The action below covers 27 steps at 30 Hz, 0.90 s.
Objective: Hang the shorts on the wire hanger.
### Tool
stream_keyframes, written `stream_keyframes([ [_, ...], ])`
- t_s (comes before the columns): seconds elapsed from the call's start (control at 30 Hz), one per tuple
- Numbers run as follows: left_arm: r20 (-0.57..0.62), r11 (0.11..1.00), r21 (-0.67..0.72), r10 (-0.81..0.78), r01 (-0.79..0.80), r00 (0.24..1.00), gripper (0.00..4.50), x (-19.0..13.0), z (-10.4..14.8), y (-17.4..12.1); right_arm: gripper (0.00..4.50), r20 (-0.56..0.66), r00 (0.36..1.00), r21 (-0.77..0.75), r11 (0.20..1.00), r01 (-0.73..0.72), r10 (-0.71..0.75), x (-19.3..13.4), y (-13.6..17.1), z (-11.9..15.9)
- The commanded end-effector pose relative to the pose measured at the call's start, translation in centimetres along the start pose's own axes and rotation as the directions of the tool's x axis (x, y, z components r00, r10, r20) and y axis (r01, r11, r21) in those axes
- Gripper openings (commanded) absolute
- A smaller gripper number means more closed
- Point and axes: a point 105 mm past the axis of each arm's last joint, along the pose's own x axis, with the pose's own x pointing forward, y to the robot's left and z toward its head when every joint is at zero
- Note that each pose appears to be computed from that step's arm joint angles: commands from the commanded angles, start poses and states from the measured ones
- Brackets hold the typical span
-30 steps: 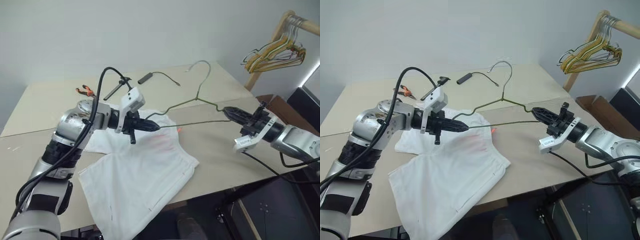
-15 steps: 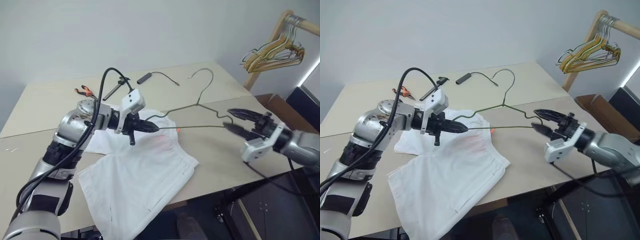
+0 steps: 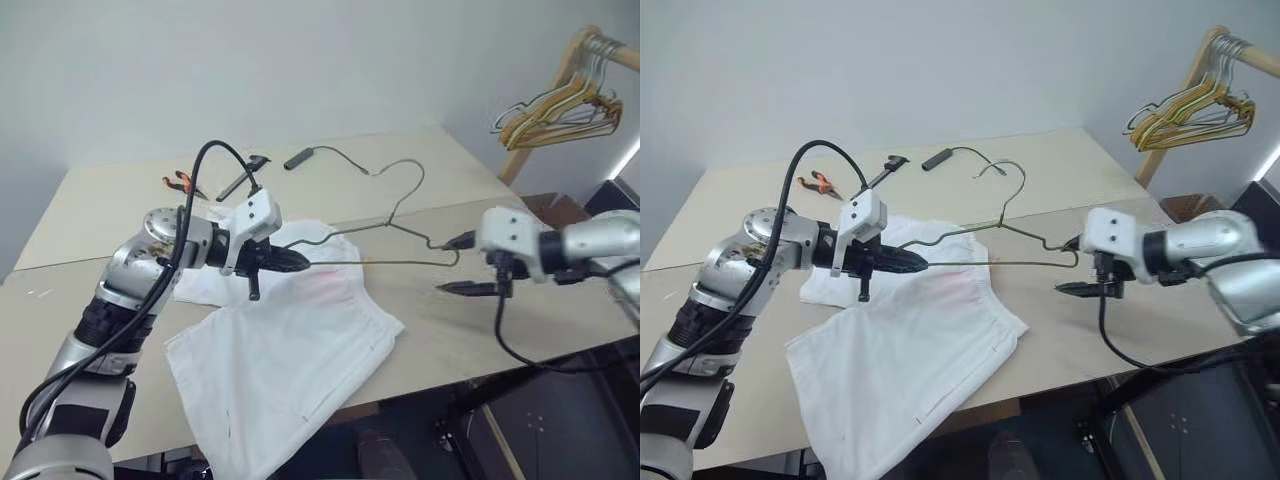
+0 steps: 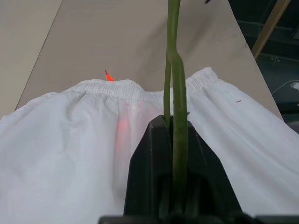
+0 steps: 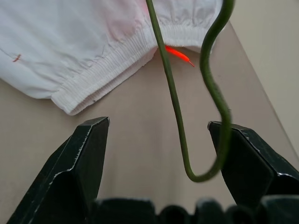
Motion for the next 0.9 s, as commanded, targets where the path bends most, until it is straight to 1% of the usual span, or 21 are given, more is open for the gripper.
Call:
stream_keyframes([
  [0.03,0.042,0.999,0.050,0.002,-0.004,0.999,0.00,-0.8,1.4,-0.2,3.08,0.002,1.000,-0.019,1.000,0.013,-0.013,-0.3,-1.5,1.0],
  [0.2,0.043,0.999,0.051,-0.001,-0.001,0.999,0.00,-0.9,1.4,-0.4,1.40,0.022,1.000,-0.017,1.000,-0.013,0.013,-0.2,-1.7,1.3],
  [0.23,0.041,0.999,0.053,-0.002,0.000,0.999,0.00,-0.9,1.3,-0.4,1.01,0.028,0.999,-0.023,1.000,-0.018,0.018,-0.2,-1.7,1.3],
  [0.33,0.035,0.997,0.074,-0.014,0.012,0.999,0.00,-0.9,1.3,-0.5,0.03,0.049,0.998,-0.034,0.998,-0.046,0.047,-0.5,-1.2,1.6],
  [0.43,0.044,0.994,0.106,-0.023,0.018,0.999,0.00,-0.9,1.2,-0.5,0.03,0.066,0.996,-0.051,0.997,-0.064,0.067,-0.6,-0.8,1.9],
  [0.5,0.085,0.985,0.164,-0.061,0.047,0.995,0.55,-1.0,1.3,-0.7,0.00,0.084,0.992,-0.066,0.994,-0.090,0.096,-0.8,0.0,2.1],
  [0.53,0.101,0.978,0.197,-0.089,0.068,0.991,0.69,-1.1,1.3,-0.8,0.00,0.090,0.990,-0.067,0.992,-0.105,0.110,-1.0,0.5,2.0],
  [0.6,0.092,0.967,0.247,-0.089,0.064,0.992,1.31,-1.6,0.9,-0.3,0.00,0.096,0.988,-0.047,0.992,-0.118,0.122,-1.4,1.4,1.5],
  [0.67,0.088,0.968,0.250,-0.038,0.014,0.995,1.96,-2.3,0.6,1.1,0.00,0.108,0.987,-0.003,0.992,-0.124,0.123,-1.8,2.3,1.0],
  [0.73,0.075,0.968,0.244,0.034,-0.052,0.997,2.60,-3.8,-0.1,2.8,0.00,0.118,0.987,0.072,0.990,-0.123,0.114,-2.4,3.4,0.3],
  [0.8,0.054,0.968,0.229,0.092,-0.102,0.994,3.18,-5.2,-0.9,4.0,0.00,0.117,0.989,0.156,0.981,-0.113,0.095,-3.0,4.3,-0.7],
  [0.83,0.049,0.968,0.220,0.111,-0.119,0.993,3.53,-5.9,-1.3,4.3,0.00,0.112,0.990,0.222,0.969,-0.109,0.085,-3.3,4.8,-1.5],
  [0.9,0.066,0.966,0.220,0.122,-0.134,0.990,4.20,-6.9,-1.6,4.0,0.00,0.097,0.993,0.369,0.925,-0.093,0.061,-3.9,5.7,-3.1],
])
